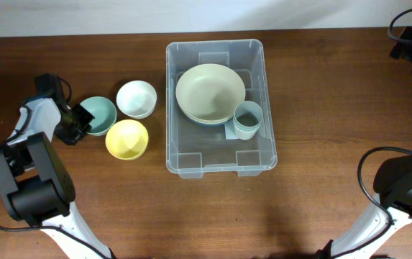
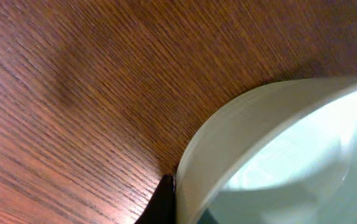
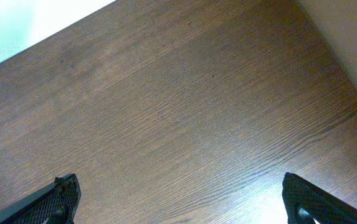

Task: Pack container
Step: 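Grasp the rim of the mint green bowl with the left gripper, then lift the mint bowl and place it in the bin's front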

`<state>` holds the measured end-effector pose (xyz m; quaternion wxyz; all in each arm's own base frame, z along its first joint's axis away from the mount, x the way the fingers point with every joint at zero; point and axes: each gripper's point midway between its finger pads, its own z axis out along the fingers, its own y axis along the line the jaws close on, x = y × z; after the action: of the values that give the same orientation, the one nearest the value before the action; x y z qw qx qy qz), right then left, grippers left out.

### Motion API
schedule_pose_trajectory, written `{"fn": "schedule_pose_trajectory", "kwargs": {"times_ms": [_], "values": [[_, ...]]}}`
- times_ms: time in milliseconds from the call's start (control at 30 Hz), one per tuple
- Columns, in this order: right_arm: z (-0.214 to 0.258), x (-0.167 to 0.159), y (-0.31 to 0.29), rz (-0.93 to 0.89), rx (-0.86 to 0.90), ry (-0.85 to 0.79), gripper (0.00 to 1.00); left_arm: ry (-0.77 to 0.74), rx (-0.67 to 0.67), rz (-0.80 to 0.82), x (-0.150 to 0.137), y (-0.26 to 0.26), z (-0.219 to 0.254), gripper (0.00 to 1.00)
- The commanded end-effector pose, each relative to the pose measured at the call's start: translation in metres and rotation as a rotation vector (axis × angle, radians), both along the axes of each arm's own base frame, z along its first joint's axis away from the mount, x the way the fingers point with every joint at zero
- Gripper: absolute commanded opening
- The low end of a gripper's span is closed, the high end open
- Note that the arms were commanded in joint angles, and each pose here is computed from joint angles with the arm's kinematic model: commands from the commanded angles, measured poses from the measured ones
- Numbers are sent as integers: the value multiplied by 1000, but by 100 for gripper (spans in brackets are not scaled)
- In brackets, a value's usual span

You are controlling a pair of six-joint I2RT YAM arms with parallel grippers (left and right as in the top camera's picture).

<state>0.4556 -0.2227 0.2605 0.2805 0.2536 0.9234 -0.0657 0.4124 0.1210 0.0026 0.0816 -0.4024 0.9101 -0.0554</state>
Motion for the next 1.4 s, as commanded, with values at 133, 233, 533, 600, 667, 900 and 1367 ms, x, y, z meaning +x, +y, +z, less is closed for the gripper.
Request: {"fn": "schedule_pose_trajectory", "kwargs": {"times_ms": [133,233,533,600,667,900,1367], "values": [[12,-1,-2,-15,-13,-27,99,25,4,58,-5,33,19,1],[12,-1,-2,-15,-13,-27,99,-55,49,48,18,61,84,1],[12,-1,-2,-15,-13,-27,99,-271,76,-522,72,-85,216,1],[12,-1,-2,-15,-13,-27,99,-311,31,-784,70,-162,221,1],[12,-1,-2,-15,-13,-27,99,-286,27,-955,57,-215,214,1],[12,-1,-2,-15,-13,-28,99,-119,128,-1361,-4,-325,183,1],[12,-1,-2,-15,-13,-27,99,181,117,-1420,-59,-336,119,1]]}}
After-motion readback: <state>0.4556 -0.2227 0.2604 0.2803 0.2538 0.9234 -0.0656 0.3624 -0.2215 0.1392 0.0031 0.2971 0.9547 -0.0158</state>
